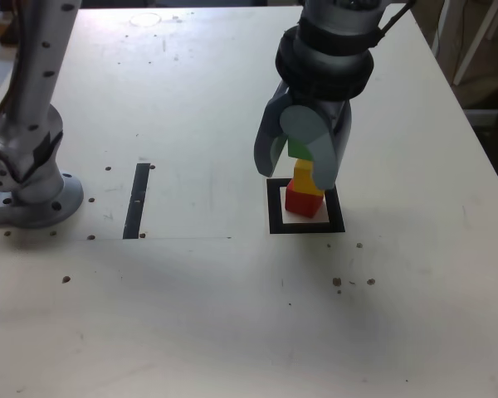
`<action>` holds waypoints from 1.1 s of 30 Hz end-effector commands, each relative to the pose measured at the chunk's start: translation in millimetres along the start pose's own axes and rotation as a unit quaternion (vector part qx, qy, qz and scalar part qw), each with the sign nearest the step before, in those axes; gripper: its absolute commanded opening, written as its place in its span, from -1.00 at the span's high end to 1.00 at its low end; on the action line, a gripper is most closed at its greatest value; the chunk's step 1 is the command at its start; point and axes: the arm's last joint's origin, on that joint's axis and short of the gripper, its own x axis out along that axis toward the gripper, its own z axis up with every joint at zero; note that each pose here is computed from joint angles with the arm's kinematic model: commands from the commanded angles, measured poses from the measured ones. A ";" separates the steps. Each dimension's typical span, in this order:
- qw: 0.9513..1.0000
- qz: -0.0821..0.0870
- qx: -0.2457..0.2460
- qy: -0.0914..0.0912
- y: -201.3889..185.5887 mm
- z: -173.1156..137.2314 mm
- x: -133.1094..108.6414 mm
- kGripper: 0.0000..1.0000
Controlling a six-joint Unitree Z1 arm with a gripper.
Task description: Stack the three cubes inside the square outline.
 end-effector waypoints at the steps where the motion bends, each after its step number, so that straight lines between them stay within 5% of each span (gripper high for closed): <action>1: 1.000 -0.002 0.000 0.006 2.2 2.4 3.5 0.40; 14: 1.000 -0.007 0.001 0.009 5.8 11.7 10.7 0.38; 16: 1.000 -0.008 0.002 0.008 6.4 12.8 12.0 0.19; 22: 1.000 -0.013 0.006 0.006 8.0 14.1 15.4 -0.92; 33: 1.000 -0.009 0.001 0.006 9.1 11.3 14.7 -0.99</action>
